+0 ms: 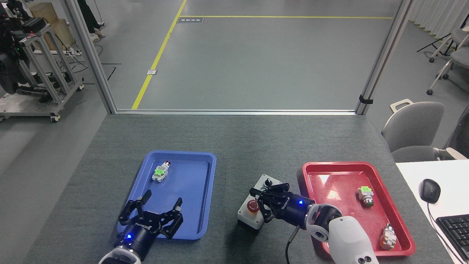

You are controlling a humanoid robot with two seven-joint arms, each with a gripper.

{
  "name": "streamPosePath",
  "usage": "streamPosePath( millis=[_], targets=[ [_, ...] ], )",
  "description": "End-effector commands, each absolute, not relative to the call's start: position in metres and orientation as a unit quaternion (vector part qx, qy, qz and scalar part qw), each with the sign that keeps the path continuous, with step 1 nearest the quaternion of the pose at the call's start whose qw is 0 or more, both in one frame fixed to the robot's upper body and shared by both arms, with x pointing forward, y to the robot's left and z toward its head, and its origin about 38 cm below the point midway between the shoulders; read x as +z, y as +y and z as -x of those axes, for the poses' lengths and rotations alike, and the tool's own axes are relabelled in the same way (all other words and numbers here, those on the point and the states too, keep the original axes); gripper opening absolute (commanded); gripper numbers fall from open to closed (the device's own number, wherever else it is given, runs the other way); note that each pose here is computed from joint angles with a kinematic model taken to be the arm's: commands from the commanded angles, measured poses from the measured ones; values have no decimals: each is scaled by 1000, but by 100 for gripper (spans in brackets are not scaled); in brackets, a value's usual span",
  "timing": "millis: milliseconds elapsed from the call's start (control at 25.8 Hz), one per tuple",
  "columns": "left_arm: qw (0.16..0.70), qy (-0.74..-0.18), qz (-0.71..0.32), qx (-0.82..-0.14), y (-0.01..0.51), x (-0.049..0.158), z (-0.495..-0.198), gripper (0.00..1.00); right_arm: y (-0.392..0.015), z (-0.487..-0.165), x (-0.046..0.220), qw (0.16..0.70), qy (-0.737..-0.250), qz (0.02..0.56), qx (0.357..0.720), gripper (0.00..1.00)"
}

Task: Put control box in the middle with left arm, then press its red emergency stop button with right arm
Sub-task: 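Press the red button on the control box with the right gripper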

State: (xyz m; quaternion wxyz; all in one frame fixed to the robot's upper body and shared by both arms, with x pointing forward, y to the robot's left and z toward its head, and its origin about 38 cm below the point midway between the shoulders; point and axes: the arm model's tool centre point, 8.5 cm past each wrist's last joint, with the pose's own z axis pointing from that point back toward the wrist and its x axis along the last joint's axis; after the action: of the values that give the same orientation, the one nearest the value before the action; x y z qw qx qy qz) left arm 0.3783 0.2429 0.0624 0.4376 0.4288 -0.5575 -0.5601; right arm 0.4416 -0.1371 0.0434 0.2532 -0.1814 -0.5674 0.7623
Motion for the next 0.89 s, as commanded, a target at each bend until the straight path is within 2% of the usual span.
streamPosePath(
  millis=[0, 232, 542, 851],
  targets=[
    [462, -556, -455, -520, 276, 76, -384, 99, -136, -438, 36, 249, -554, 182, 774, 0],
    [477, -558, -482, -478, 307, 96, -394, 99, -138, -434, 26, 254, -543, 177, 781, 0],
    [511, -579, -463, -436, 308, 98, -397, 99, -141, -432, 13, 271, -529, 172, 786, 0],
    [530, -565, -481, -410, 312, 103, -401, 99, -139, -431, 9, 270, -521, 174, 791, 0]
  ],
)
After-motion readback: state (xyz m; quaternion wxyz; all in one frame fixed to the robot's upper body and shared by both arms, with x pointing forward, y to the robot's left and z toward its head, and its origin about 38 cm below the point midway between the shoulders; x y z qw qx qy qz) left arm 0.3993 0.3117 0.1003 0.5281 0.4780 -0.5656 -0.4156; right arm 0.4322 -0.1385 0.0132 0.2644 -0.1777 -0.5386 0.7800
